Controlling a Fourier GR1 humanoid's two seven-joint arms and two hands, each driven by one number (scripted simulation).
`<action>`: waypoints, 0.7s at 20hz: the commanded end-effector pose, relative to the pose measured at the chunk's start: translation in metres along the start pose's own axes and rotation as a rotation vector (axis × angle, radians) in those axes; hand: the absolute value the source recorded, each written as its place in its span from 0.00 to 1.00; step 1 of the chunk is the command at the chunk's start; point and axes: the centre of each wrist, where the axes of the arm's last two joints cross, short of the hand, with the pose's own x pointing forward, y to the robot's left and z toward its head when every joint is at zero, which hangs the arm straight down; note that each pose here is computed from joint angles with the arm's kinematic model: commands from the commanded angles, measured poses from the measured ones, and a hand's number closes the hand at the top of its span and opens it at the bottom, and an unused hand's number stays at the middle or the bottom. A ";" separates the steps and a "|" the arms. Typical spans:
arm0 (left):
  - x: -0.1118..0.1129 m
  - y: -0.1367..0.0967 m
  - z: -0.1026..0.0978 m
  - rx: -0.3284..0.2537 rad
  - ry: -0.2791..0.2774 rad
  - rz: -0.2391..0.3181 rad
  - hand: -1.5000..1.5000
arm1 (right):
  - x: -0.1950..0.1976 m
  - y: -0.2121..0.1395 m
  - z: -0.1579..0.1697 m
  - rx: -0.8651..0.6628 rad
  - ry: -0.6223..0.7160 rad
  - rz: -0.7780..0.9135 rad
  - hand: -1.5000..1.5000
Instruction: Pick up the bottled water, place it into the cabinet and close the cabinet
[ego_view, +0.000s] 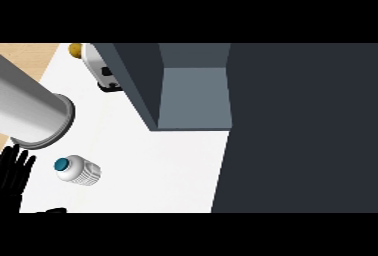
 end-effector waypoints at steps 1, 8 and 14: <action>-0.048 0.015 0.012 -0.006 0.049 0.023 0.00 | 0.016 0.001 0.003 -0.047 -0.064 0.059 0.00; -0.079 0.019 -0.004 -0.007 0.082 0.026 0.00 | 0.019 0.011 0.008 -0.043 -0.062 0.070 0.00; -0.103 0.021 -0.008 0.001 0.052 0.057 0.00 | 0.026 0.006 0.018 -0.035 -0.052 0.065 0.00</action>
